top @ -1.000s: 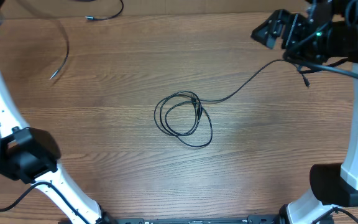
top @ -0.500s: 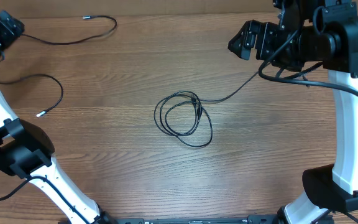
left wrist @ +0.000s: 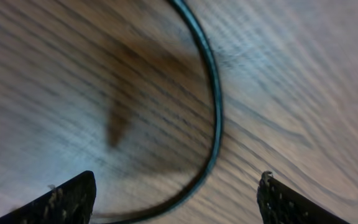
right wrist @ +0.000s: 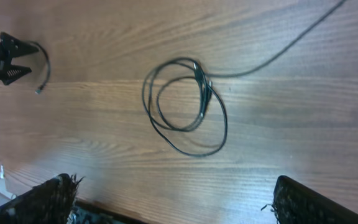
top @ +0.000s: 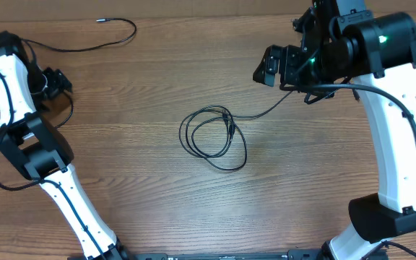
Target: Untangle cables
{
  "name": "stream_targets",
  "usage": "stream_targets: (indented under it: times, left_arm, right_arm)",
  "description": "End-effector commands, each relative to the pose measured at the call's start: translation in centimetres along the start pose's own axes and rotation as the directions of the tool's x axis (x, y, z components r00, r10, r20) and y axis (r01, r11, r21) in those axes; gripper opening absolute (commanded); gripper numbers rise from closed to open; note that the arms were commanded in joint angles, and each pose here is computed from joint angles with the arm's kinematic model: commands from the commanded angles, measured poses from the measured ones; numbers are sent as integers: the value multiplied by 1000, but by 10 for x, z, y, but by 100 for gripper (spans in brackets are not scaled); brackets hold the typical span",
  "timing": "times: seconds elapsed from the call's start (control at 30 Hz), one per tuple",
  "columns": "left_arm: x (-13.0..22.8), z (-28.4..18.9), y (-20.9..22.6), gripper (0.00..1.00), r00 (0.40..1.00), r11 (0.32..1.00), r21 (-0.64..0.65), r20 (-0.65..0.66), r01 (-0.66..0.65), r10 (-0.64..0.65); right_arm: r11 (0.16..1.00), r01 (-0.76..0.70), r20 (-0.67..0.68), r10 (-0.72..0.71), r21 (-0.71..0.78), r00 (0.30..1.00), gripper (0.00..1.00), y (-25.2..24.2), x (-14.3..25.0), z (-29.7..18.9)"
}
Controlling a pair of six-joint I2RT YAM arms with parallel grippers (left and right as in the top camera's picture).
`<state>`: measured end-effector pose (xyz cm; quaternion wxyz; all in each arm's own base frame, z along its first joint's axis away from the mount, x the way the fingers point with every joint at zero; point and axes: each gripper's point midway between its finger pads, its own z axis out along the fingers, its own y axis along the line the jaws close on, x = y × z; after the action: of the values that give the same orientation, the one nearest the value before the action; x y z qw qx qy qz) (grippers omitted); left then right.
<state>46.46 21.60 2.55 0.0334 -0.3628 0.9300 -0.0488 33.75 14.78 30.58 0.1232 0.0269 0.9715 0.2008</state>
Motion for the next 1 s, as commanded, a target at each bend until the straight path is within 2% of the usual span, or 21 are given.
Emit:
stream_targets:
  times: [0.0,0.13,0.3,0.47,0.57,0.6,0.63,0.67,0.77,0.87,0.97]
  left_arm:
    - [3,15,-4,80,999,999,-29,-16,-30,29]
    - [8,30,-14,78,998,998,-34,-38,-59,58]
    - [15,39,-23,52,995,995,-52,-55,-89,86]
    - [25,56,-15,44,992,982,-155,-91,-106,93]
    - [34,72,-13,33,987,979,-171,-135,-109,86]
    - [39,82,-12,19,985,979,-174,-157,-102,75]
    - [39,84,-12,9,985,980,-174,-159,-101,74]
    - [38,87,-13,4,985,980,-173,-156,-100,73]
    - [28,84,-33,4,990,993,-73,-117,-89,80]
    - [8,59,-74,4,997,985,162,-55,-50,59]
    - [-21,11,-124,4,1000,892,452,13,-2,-4]
  right_arm:
    - [1000,3,-4,-3,7,1000,100,-2,2,4]
    - [1000,4,-1,-4,6,1000,100,-2,0,5]
    - [1000,5,2,-5,5,1000,100,-1,0,5]
    - [1000,4,-1,-4,5,1000,100,-1,0,5]
    - [1000,2,-9,-2,9,1000,100,-2,2,5]
    - [1000,0,-15,1,12,1000,100,-3,4,5]
    - [1000,-1,-18,2,13,1000,100,-3,5,5]
    - [1000,-3,-22,3,14,1000,100,-4,5,5]
    - [1000,-4,-26,4,16,1000,100,-4,7,5]
    - [1000,-4,-26,4,16,1000,100,-4,7,5]
    - [1000,-4,-26,5,15,1000,100,-4,7,5]
